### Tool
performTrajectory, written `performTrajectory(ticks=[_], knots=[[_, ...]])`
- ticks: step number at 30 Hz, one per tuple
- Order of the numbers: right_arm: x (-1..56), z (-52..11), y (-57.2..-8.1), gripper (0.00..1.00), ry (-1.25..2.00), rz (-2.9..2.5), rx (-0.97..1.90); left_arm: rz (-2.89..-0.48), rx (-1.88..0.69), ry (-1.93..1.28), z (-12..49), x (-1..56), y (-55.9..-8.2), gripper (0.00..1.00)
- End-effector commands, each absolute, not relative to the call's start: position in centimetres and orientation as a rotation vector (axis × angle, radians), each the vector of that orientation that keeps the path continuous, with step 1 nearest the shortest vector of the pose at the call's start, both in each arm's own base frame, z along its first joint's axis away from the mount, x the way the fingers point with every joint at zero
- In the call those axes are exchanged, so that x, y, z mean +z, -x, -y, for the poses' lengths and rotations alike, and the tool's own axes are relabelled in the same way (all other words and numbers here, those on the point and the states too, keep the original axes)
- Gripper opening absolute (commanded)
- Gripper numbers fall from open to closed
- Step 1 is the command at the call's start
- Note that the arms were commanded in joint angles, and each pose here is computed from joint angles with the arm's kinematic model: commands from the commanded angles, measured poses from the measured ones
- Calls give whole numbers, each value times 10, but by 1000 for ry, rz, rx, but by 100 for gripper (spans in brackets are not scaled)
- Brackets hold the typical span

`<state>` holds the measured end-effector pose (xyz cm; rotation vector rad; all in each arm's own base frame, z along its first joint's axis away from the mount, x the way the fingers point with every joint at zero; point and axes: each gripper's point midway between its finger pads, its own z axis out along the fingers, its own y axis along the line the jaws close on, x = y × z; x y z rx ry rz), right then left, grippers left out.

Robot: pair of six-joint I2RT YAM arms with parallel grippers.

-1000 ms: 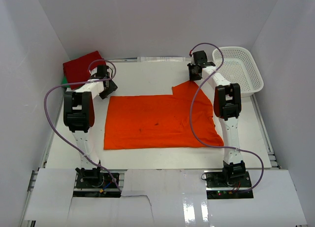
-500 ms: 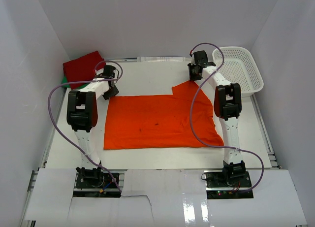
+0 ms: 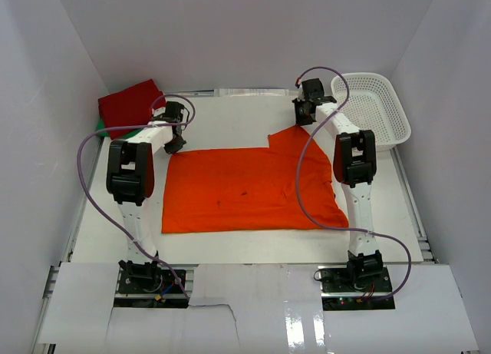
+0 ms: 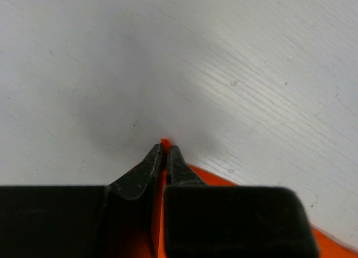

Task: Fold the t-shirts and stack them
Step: Grap the side of the flattened tshirt furthest away from the robot with both arms, then fold the other side of the tshirt into a rectangle

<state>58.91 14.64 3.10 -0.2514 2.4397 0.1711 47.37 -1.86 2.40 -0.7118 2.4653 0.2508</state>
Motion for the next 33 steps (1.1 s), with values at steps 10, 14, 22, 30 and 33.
performTrajectory(ticks=[10, 14, 22, 30, 33], knots=[[136, -141, -617, 8, 256, -2220, 177, -2479, 204, 655, 26, 53, -477, 0], [154, -145, -601, 8, 272, -2212, 219, -2460, 172, 662, 27, 67, -465, 0], [144, -139, -535, 8, 256, -2257, 256, -2434, 161, 700, 22, 72, -426, 0], [153, -140, -500, 8, 276, -2240, 268, -2382, 128, 715, 24, 86, -416, 0], [159, -142, -487, 8, 274, -2212, 282, -2372, 126, 714, 25, 88, -412, 0]])
